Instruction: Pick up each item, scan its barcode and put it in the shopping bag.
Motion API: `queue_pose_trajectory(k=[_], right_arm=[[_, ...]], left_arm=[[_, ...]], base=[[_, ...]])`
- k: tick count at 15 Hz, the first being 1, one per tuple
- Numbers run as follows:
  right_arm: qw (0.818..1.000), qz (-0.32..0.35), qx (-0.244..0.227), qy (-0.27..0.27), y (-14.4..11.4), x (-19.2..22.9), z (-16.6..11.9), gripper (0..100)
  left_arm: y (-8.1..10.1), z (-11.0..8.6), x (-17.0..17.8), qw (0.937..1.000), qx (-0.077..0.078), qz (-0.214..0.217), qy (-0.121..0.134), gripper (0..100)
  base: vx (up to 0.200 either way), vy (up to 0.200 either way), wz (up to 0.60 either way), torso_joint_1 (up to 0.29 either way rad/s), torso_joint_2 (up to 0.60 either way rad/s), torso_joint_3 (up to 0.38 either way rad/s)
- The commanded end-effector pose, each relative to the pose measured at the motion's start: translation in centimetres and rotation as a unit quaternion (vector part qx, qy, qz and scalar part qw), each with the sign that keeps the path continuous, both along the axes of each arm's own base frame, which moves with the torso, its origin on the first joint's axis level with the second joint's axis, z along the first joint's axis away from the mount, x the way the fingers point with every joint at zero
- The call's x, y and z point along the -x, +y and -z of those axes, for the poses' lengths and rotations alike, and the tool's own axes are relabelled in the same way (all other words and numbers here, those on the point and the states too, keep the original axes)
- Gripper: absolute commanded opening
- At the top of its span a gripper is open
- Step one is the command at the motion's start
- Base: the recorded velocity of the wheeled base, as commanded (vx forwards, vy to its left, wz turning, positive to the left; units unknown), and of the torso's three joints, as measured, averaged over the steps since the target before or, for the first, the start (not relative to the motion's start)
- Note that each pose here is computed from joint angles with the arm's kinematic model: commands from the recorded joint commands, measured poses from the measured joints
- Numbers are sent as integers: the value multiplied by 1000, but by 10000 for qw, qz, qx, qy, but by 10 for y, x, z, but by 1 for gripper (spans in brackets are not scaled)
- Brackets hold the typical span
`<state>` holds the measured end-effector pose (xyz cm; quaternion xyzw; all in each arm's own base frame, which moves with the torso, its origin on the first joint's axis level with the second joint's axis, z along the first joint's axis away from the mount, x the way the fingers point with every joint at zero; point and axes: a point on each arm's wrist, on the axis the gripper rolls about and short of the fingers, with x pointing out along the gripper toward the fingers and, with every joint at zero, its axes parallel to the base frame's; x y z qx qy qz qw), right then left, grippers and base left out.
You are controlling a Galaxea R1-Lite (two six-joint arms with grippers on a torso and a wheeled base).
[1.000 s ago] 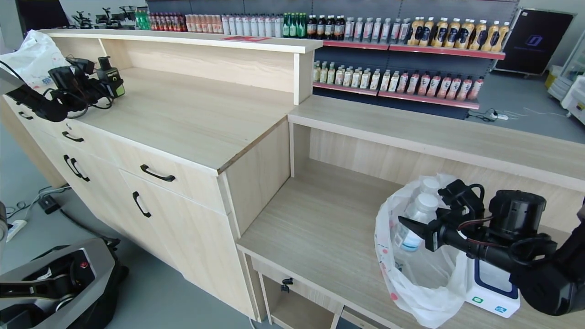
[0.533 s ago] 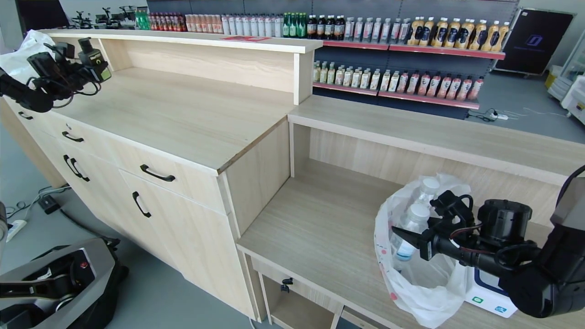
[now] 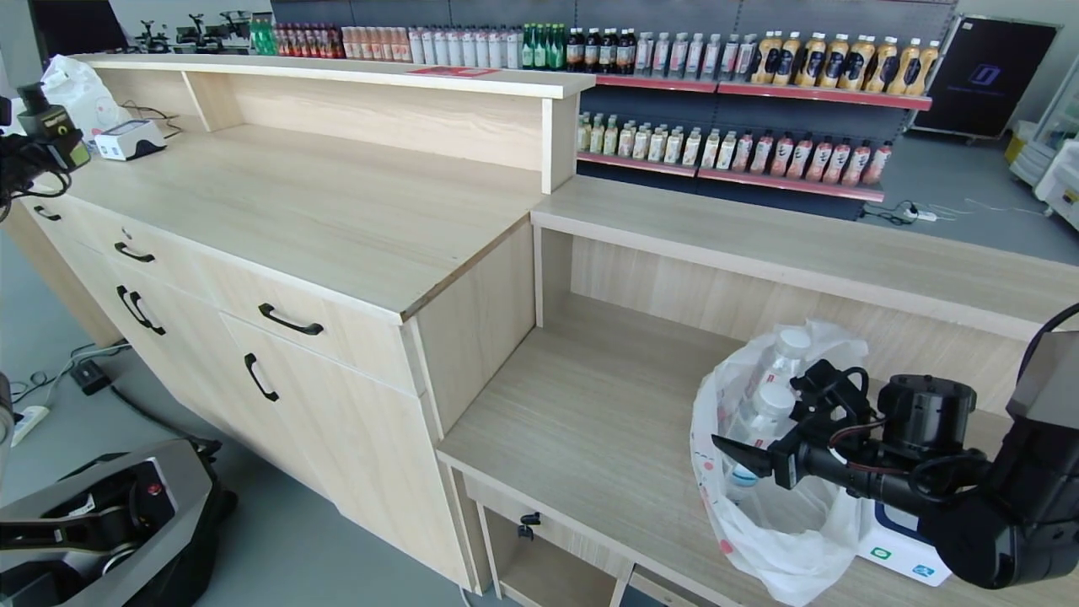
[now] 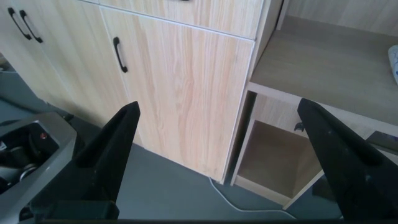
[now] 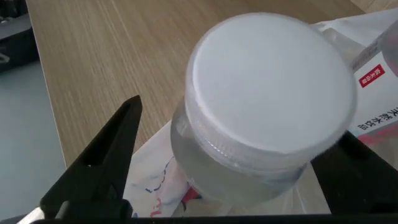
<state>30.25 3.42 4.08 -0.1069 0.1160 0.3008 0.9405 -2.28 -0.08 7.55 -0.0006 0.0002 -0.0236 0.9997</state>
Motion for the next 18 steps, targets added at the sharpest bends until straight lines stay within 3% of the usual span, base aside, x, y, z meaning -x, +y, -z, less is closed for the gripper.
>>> queue_pose_trajectory(k=[1, 5, 6, 7, 9, 11, 14, 18], right_arm=[[10000, 28, -7, -48, -2, 0, -7, 100], [9983, 212, -92, -540, -12, 23, -73, 100], [9980, 213, -101, -582, -12, 26, -78, 100], [9960, 268, -225, -819, -15, 56, -116, 100], [9912, 260, -259, -1272, -16, 95, -151, 100], [9834, 376, -194, -1765, -19, 127, -169, 100], [9628, 1239, 229, -2389, -38, 138, -191, 100], [9476, 2606, 529, -1770, -87, 138, -201, 100]], left_arm=[[0, 0, 0, 10000, 1, 2, 6, 100], [0, 0, 0, 10000, 1, 2, 6, 100], [0, 0, 0, 10000, 1, 2, 6, 100], [0, 0, 0, 10000, 1, 2, 6, 100], [0, 0, 0, 10000, 1, 2, 6, 100], [0, 0, 0, 10000, 1, 2, 6, 100], [0, 0, 0, 10000, 1, 2, 6, 100], [0, 0, 0, 10000, 1, 2, 6, 100]], base=[[0, 0, 0, 0, 0, 0], [0, 0, 0, 0, 0, 0], [0, 0, 0, 0, 0, 0], [0, 0, 0, 0, 0, 0], [0, 0, 0, 0, 0, 0], [0, 0, 0, 0, 0, 0], [0, 0, -400, 2, 5, 3], [0, 0, -600, 6, 5, 6]])
